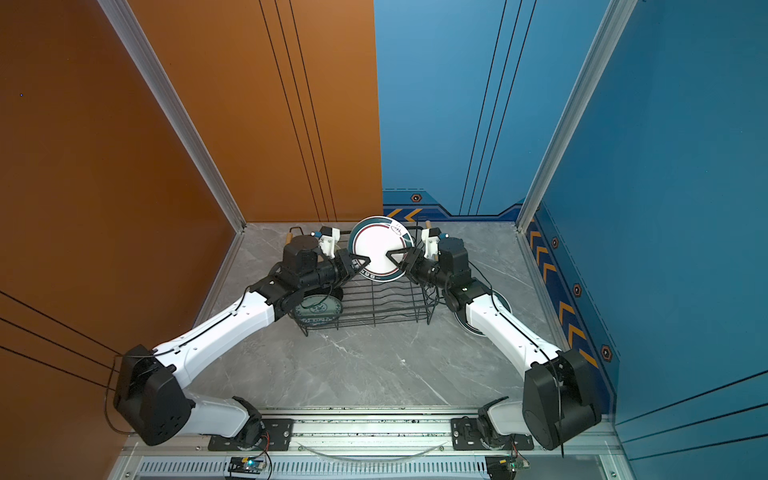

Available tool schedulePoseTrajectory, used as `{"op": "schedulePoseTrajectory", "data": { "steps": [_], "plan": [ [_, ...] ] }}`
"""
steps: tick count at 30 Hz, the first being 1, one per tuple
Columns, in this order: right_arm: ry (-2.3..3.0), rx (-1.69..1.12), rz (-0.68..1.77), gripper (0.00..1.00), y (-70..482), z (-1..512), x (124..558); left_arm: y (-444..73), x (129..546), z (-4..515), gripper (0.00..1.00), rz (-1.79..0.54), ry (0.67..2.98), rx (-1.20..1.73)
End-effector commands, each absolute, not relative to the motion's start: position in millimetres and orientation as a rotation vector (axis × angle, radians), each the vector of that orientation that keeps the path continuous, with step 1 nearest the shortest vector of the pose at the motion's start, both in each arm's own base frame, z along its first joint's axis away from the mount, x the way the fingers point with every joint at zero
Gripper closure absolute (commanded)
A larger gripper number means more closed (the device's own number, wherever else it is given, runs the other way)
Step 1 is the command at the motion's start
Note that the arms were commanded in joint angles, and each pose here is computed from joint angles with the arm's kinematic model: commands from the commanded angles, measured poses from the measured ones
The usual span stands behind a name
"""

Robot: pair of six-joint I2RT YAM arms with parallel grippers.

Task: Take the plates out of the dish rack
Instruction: 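Grasp the green-rimmed plate's rim with the right gripper beside the left gripper, then open the left gripper while the right carries the plate toward the stack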

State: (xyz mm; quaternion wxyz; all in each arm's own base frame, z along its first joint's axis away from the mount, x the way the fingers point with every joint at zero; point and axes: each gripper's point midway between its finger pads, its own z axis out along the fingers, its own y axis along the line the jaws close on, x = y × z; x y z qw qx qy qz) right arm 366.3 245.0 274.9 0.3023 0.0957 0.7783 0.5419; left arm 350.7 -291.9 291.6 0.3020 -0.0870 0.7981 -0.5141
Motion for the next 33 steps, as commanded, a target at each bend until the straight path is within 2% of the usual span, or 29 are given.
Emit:
{"op": "schedulePoseTrajectory", "data": {
  "steps": [1, 6, 9, 17, 20, 24, 25, 33],
  "plan": [
    [2.009, 0.207, 1.512, 0.55, 252.5, 285.6, 364.6, -303.6, 348.2, 299.3, 0.98, -1.444, 2.075, -0.185],
    [2.003, 0.199, 1.521, 0.73, 252.5, 284.5, 364.3, -313.4, 350.7, 293.7, 0.94, -1.485, 2.091, -0.168],
    [1.999, 0.198, 1.531, 0.79, 252.7, 284.3, 363.7, -316.3, 352.6, 288.3, 0.92, -1.498, 2.100, -0.173],
    [1.991, 0.203, 1.517, 0.93, 244.5, 286.0, 366.7, -315.2, 353.5, 290.0, 0.63, -1.497, 2.081, -0.151],
    [2.006, 0.197, 1.479, 0.94, 239.8, 286.3, 369.3, -312.3, 351.7, 294.8, 0.53, -1.496, 2.063, -0.122],
    [2.029, 0.183, 1.407, 0.95, 230.4, 287.9, 374.1, -305.8, 346.7, 302.9, 0.44, -1.457, 2.042, -0.056],
    [2.035, 0.177, 1.382, 0.96, 226.6, 289.1, 375.9, -302.9, 345.2, 303.0, 0.40, -1.419, 2.047, -0.032],
    [2.019, 0.171, 1.177, 0.97, 160.2, 314.9, 386.0, -272.3, 339.1, 319.4, 0.29, -1.056, 2.043, 0.214]
  ]
}}
